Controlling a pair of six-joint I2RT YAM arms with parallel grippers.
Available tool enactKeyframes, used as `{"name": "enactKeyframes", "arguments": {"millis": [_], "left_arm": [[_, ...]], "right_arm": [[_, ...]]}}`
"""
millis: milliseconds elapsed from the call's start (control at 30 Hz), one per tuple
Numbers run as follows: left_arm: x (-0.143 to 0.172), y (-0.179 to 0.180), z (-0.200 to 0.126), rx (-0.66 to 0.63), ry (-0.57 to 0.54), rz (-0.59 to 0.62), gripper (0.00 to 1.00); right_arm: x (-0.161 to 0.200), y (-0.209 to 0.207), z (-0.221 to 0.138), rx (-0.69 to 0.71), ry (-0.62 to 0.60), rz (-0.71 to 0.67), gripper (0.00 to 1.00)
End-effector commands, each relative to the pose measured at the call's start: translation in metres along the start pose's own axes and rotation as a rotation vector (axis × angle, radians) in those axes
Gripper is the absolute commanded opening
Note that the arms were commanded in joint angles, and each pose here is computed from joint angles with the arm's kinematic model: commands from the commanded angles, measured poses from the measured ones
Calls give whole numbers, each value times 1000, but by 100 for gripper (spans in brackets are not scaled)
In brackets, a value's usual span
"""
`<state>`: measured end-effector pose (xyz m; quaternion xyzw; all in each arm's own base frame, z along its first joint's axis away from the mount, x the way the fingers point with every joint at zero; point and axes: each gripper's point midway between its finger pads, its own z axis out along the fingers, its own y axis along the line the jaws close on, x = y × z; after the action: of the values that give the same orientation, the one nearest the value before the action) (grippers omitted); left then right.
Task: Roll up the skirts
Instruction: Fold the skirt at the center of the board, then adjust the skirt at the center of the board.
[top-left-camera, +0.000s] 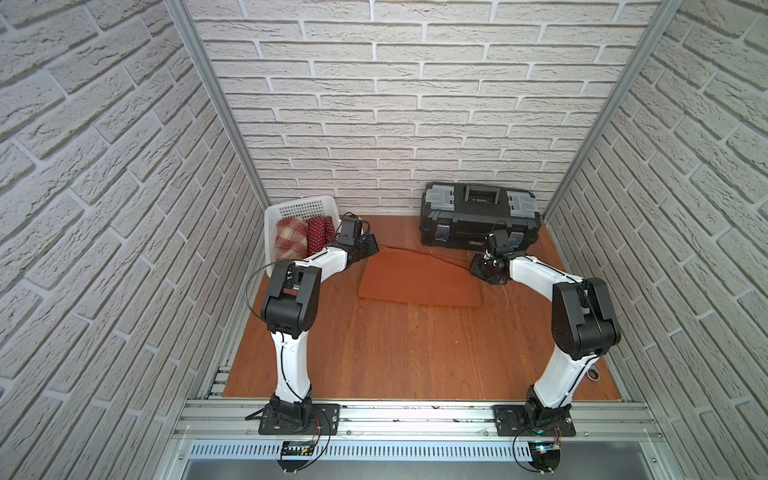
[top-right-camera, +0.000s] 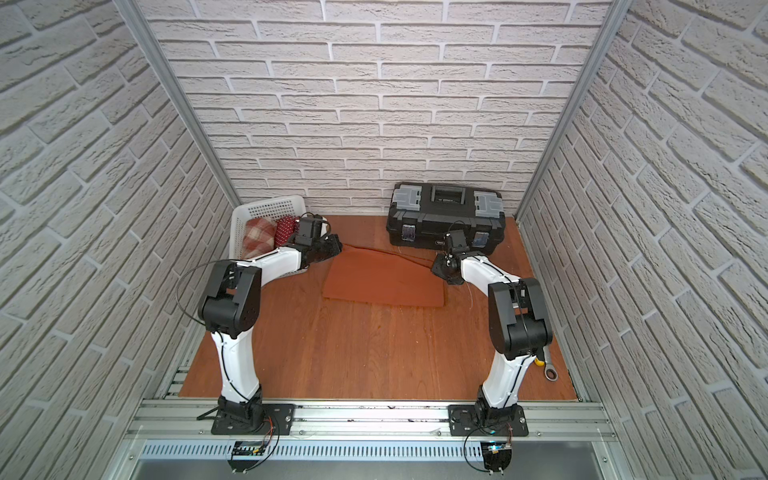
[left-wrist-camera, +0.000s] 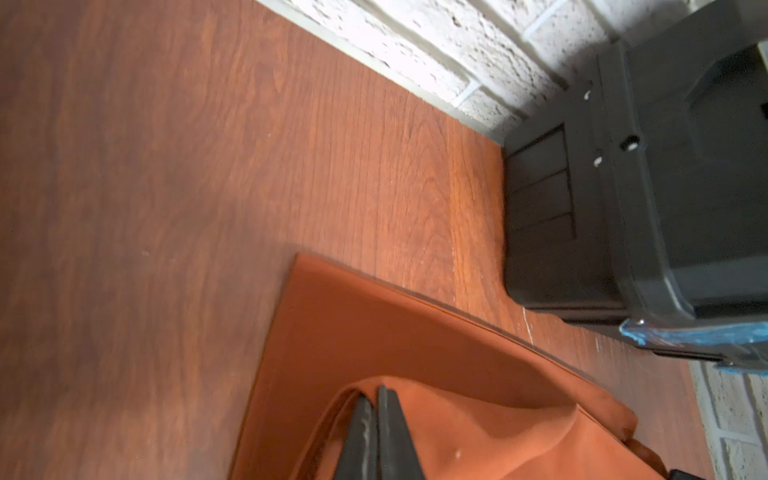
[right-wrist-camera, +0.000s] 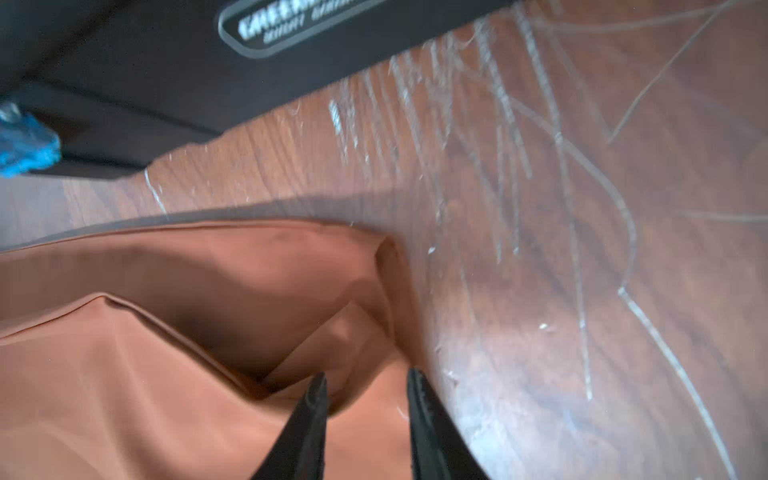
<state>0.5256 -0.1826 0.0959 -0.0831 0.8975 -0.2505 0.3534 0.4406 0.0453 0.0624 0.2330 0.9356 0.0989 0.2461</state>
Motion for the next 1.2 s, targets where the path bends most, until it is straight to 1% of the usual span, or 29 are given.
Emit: {"name": "enactKeyframes", "arguments": {"millis": [0,33,67,100,133,167,233,300,333,367,400,433,467,500,533,633,667,733,800,867,1000,1067,1167], "left_arm": [[-39,-19,-16,65,-97,55,30],[-43,-23,-21,68,-105,62,38],[-45,-24,-26,69,-112,65,50],[-46,-26,-31,66,-115,71,62],[-47,-27,-34,64,-116,77,79],[-47,-27,-36,64,-116,83,84],[-45,-31,-40,79,-101,73,83],[-40,-39,-45,108,-97,43,79],[-32,-42,-47,114,-85,24,73],[-24,-48,-50,132,-81,13,65],[-9,-56,-50,155,-69,-1,52],[8,-65,-50,174,-51,-10,33],[26,-71,-49,179,-28,-22,10],[44,-79,-47,191,-10,-37,0],[66,-86,-45,199,8,-44,0],[108,-99,-44,197,23,-59,0],[118,-96,-43,171,24,-70,0],[135,-88,-39,136,30,-95,0],[147,-75,-29,101,59,-129,0],[154,-60,-21,71,73,-174,0],[153,-37,-16,41,59,-251,0],[152,-28,-21,24,58,-257,0],[153,-17,-31,-2,71,-243,0]], "right_arm": [[-18,1,-21,-2,-97,-16,41],[-17,3,-24,-4,-98,-27,41],[-17,6,-27,-10,-108,-40,41],[-17,8,-30,-12,-124,-53,41],[-16,12,-33,-9,-134,-76,41],[-16,17,-34,-9,-139,-98,41],[-12,32,-32,-28,-132,-155,40],[-9,44,-28,-24,-127,-219,34],[-9,46,-26,-2,-128,-244,22],[-9,49,-24,1,-134,-260,15],[-9,53,-21,-16,-133,-269,8],[-7,55,-13,-28,-122,-278,3],[-6,57,-7,-29,-104,-286,3],[-5,58,1,-19,-84,-298,3],[-4,58,10,-7,-65,-308,3],[-4,55,26,27,-34,-309,3],[3,51,37,43,1,-307,3],[12,43,45,79,50,-294,3],[22,34,48,113,92,-271,2],[36,26,50,125,130,-241,2],[63,4,42,154,181,-230,2],[71,-4,30,156,183,-228,3],[97,-11,15,119,242,-210,2]]}}
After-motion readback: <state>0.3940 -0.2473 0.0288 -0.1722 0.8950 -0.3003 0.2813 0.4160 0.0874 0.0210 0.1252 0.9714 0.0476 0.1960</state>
